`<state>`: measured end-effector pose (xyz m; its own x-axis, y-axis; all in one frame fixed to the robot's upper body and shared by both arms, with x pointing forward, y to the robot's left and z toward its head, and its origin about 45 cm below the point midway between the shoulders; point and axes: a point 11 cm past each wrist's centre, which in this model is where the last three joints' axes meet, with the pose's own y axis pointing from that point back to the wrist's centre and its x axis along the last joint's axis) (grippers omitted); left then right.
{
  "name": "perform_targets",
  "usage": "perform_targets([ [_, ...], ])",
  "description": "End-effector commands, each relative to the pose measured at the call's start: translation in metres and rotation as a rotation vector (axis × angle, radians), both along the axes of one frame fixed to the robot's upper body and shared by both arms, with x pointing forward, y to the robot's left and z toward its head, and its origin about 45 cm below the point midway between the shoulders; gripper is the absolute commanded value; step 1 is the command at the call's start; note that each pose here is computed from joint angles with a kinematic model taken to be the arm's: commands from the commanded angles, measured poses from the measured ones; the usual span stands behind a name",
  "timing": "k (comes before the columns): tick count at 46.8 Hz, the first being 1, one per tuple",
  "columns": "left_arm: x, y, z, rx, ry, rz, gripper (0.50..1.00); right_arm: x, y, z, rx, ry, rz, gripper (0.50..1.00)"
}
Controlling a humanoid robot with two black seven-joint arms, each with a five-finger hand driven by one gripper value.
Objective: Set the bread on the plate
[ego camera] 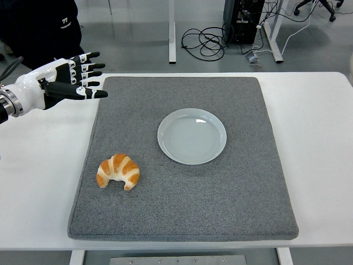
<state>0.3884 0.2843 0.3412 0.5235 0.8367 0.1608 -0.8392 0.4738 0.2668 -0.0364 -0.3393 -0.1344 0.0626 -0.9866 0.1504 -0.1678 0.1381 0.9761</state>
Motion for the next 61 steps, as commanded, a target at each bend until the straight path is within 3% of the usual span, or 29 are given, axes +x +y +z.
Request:
perform_targets([
  [1,-0.003,-0.001,0.009,0.074,-0.033,-0.035,0.957,0.001,0.001,0.0,0.002,-0.001,-0.001,1.0],
  [16,-0.029,-0.003,0.014,0.383,-0.183,-0.214,0.958,0.001,0.002,0.0,0.006,-0.001,-0.001,1.0],
  [28,-0.042,-0.005,0.006,0.52,-0.227,-0.33,0.958,0.001,0.002,0.0,0.006,-0.001,0.001,1.0],
  [40,-0.058,0.004,-0.033,0.686,-0.244,-0.429,0.957,0.001,0.002,0.0,0.006,-0.002,0.003,1.0],
  [49,-0.07,-0.009,-0.067,0.715,-0.348,-0.469,0.957,0.001,0.002,0.0,0.005,-0.002,0.003,1.0],
  [61,-0.068,-0.026,-0.098,0.657,-0.414,-0.44,0.957,0.001,0.001,0.0,0.002,-0.002,0.003,1.0],
])
